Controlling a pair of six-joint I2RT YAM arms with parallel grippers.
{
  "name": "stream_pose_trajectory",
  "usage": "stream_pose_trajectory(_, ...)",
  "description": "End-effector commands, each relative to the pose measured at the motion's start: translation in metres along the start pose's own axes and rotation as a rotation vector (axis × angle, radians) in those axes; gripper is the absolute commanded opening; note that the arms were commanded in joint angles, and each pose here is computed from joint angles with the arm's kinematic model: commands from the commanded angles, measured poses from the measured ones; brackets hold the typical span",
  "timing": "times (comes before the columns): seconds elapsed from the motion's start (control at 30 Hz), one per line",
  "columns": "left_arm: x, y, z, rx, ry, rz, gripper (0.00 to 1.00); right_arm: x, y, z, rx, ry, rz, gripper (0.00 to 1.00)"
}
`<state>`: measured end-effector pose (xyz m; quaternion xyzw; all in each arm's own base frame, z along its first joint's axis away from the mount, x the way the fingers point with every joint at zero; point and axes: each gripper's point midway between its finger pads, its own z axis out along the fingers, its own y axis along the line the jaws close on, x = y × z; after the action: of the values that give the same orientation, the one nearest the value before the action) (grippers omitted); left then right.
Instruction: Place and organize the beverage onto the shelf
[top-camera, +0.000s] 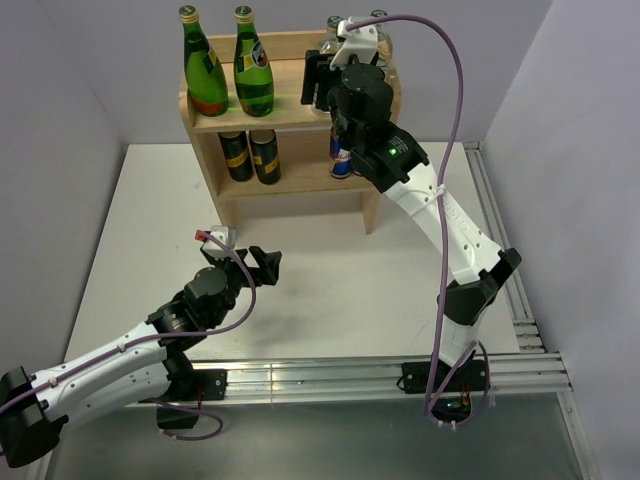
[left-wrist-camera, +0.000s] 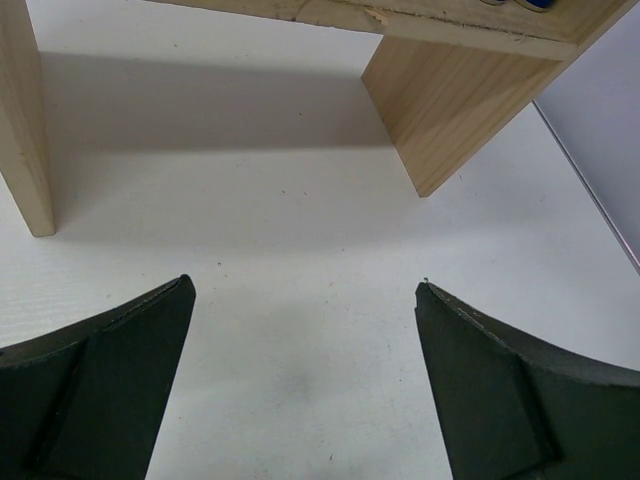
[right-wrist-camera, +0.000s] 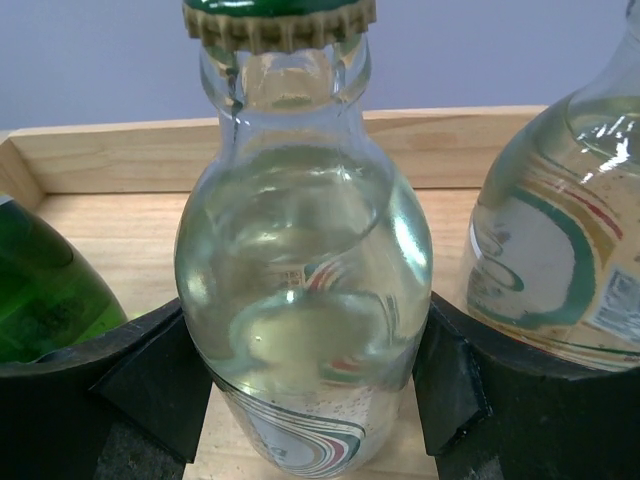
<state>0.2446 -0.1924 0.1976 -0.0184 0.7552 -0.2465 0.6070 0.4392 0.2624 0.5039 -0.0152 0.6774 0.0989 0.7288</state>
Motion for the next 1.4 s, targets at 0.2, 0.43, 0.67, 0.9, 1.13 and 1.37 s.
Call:
stream_pose_trajectory(0.2,-0.006,-0.004,0.0,0.02,-0.018,-0.03,0.99,0.039,0.009,0.023,0.003,0.047,-0.011,0.0)
stream_pose_trajectory(0.43,-0.006,-0.004,0.0,0.018,-0.018,-0.03,0.99,0.054,0.007,0.021,0.007,0.077,-0.05,0.0)
stream_pose_trajectory(0.67,-0.008,-0.004,-0.002,0.022,-0.026,-0.039,0.99,0.07,0.002,0.017,0.033,0.107,-0.084,0.0)
stream_pose_trajectory(0.9,-0.008,-0.003,-0.002,0.018,-0.027,-0.04,0.99,0.099,0.012,0.014,0.017,0.17,-0.125,0.05)
stream_pose_trajectory(1.13,-0.009,-0.003,-0.003,0.02,-0.03,-0.043,0.99,0.113,0.019,0.011,0.001,0.197,-0.169,0.41)
stream_pose_trajectory(1.37,-0.01,-0.003,-0.004,0.021,-0.033,-0.045,0.99,0.117,0.019,0.008,0.007,0.201,-0.163,0.84)
